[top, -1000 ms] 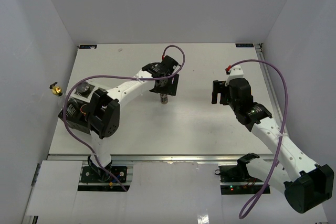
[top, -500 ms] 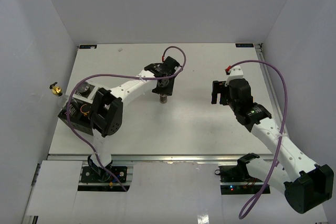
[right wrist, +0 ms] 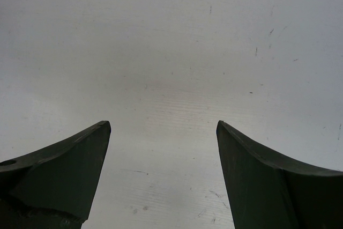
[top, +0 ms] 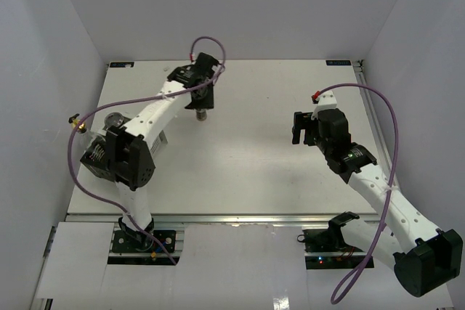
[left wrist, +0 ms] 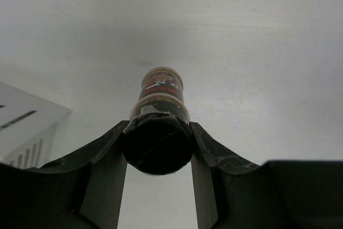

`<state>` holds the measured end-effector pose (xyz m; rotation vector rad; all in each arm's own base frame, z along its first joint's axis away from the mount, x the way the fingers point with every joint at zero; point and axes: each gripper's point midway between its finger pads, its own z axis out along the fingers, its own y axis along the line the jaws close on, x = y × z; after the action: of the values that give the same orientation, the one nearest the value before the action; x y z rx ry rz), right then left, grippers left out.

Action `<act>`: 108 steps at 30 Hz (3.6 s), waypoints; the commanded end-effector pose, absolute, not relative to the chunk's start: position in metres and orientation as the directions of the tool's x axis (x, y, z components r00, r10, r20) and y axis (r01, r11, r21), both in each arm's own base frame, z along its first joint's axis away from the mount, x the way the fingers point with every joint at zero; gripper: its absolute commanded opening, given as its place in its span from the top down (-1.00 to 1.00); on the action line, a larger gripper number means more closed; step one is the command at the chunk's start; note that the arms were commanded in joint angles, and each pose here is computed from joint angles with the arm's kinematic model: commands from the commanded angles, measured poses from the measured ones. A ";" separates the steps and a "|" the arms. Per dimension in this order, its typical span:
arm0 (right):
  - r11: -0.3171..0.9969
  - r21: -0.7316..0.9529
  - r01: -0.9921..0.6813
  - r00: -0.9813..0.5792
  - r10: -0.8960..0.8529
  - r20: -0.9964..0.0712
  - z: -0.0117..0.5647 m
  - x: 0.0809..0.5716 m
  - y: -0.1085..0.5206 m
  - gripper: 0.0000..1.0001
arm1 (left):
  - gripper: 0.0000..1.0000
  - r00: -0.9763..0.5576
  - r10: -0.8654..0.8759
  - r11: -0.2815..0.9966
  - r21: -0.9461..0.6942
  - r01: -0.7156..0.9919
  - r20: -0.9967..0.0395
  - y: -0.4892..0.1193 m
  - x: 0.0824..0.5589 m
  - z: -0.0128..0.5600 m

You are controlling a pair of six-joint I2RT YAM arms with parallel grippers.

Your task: Organize the condiment bottles

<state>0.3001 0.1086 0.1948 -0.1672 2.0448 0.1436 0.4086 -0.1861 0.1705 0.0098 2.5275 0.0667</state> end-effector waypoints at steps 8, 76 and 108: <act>0.974 0.060 -0.217 -0.410 -0.036 -0.911 0.212 0.304 0.116 -0.73 | 1.00 -0.608 -0.318 0.914 -0.067 -0.399 -0.727 0.008 0.379 0.271; 0.963 0.075 -0.258 -0.424 -0.044 -0.905 0.207 0.302 0.124 -0.74 | 1.00 -0.671 -0.370 0.872 0.009 -0.489 -0.642 0.038 0.317 0.219; 0.965 0.073 -0.252 -0.429 -0.044 -0.902 0.199 0.302 0.123 -0.74 | 1.00 -0.733 -0.364 0.874 0.061 -0.481 -0.575 0.039 0.327 0.183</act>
<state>0.2966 0.1220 0.1946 -0.2187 2.0467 0.2293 0.3458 0.0342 0.2171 -0.6009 2.3404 0.2051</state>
